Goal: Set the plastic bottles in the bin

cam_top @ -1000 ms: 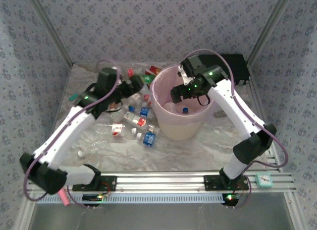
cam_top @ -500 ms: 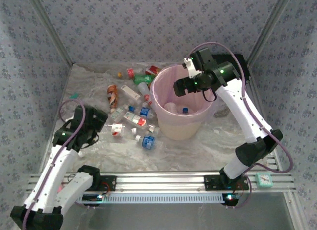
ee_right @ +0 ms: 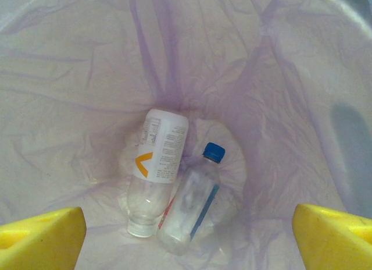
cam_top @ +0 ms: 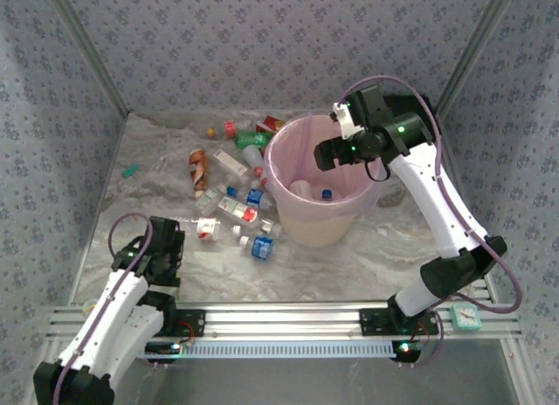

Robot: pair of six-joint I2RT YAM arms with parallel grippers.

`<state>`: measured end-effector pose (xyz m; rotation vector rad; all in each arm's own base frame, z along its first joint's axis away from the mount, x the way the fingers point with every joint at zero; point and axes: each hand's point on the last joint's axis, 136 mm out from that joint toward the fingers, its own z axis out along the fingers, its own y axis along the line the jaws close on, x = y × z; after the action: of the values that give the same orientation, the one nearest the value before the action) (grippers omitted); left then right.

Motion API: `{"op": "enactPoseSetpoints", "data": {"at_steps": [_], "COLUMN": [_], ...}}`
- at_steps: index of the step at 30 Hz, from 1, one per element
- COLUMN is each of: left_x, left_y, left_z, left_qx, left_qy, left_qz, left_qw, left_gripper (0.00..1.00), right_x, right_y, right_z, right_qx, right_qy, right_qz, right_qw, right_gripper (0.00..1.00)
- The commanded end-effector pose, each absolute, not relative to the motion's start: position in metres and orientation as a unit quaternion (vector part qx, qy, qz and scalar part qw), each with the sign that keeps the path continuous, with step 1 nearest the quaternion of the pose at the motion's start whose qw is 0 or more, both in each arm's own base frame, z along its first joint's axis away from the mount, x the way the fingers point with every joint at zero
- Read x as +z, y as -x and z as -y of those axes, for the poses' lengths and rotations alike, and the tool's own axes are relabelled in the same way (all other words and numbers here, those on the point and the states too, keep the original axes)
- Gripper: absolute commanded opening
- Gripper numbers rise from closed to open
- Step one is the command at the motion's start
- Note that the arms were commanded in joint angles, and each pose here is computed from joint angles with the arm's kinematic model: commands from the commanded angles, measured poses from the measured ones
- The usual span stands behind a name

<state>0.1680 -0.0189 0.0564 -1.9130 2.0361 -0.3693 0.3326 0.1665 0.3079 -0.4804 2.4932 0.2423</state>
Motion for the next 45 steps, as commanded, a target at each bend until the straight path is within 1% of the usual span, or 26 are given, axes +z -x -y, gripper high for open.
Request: {"op": "enactPoseSetpoints", "data": {"at_steps": [1, 4, 7, 11, 17, 19, 24, 28, 31, 33, 34, 35, 37, 39, 42, 45], "left_x": [0.047, 0.045, 0.044, 0.039, 0.040, 0.049, 0.089, 0.125, 0.165, 0.191, 0.212, 0.238, 0.286, 0.321, 0.361, 0.388], "left_y": [-0.183, -0.186, -0.192, -0.193, -0.189, -0.190, -0.206, -0.217, -0.235, -0.249, -0.264, -0.283, -0.302, -0.305, -0.292, -0.277], "left_z": [0.023, 0.018, 0.013, 0.011, 0.010, 0.007, 0.000, -0.002, 0.003, 0.013, 0.026, 0.051, 0.103, 0.142, 0.187, 0.215], "left_qx": [-0.149, -0.141, -0.144, -0.148, -0.151, -0.155, -0.174, -0.170, -0.185, -0.203, -0.235, -0.288, -0.384, -0.425, -0.435, -0.471], "left_qy": [0.691, 0.694, 0.697, 0.701, 0.701, 0.696, 0.645, 0.597, 0.550, 0.503, 0.462, 0.391, 0.266, 0.154, 0.011, -0.071], "left_qz": [-0.689, -0.686, -0.679, -0.673, -0.672, -0.673, -0.695, -0.724, -0.743, -0.763, -0.770, -0.781, -0.787, -0.791, -0.787, -0.755], "left_qw": [0.159, 0.167, 0.180, 0.183, 0.187, 0.199, 0.267, 0.301, 0.334, 0.351, 0.372, 0.393, 0.403, 0.413, 0.438, 0.450], "left_gripper": [0.96, 0.95, 0.91, 0.80, 0.67, 0.63, 0.50, 0.45, 0.44, 0.44, 0.43, 0.41, 0.43, 0.43, 0.42, 0.41], "right_x": [0.310, 0.310, 0.309, 0.311, 0.320, 0.324, 0.341, 0.359, 0.375, 0.386, 0.392, 0.398, 0.412, 0.423, 0.436, 0.448], "right_y": [-0.328, -0.327, -0.326, -0.324, -0.322, -0.321, -0.318, -0.314, -0.313, -0.312, -0.313, -0.313, -0.315, -0.315, -0.316, -0.317], "right_z": [-0.161, -0.158, -0.157, -0.156, -0.153, -0.153, -0.160, -0.166, -0.172, -0.181, -0.185, -0.191, -0.206, -0.221, -0.246, -0.276], "right_qx": [0.083, 0.080, 0.080, 0.082, 0.084, 0.091, 0.124, 0.156, 0.181, 0.209, 0.224, 0.239, 0.274, 0.306, 0.342, 0.385], "right_qy": [0.188, 0.187, 0.185, 0.182, 0.178, 0.177, 0.176, 0.173, 0.167, 0.167, 0.168, 0.168, 0.171, 0.173, 0.179, 0.191], "right_qz": [-0.934, -0.934, -0.934, -0.933, -0.931, -0.929, -0.919, -0.907, -0.895, -0.884, -0.877, -0.870, -0.852, -0.837, -0.821, -0.804], "right_qw": [0.293, 0.294, 0.295, 0.298, 0.309, 0.313, 0.330, 0.351, 0.371, 0.383, 0.390, 0.397, 0.412, 0.419, 0.420, 0.411], "right_gripper": [0.93, 0.93, 0.93, 0.93, 0.92, 0.92, 0.92, 0.92, 0.92, 0.92, 0.92, 0.92, 0.92, 0.92, 0.92, 0.92]}}
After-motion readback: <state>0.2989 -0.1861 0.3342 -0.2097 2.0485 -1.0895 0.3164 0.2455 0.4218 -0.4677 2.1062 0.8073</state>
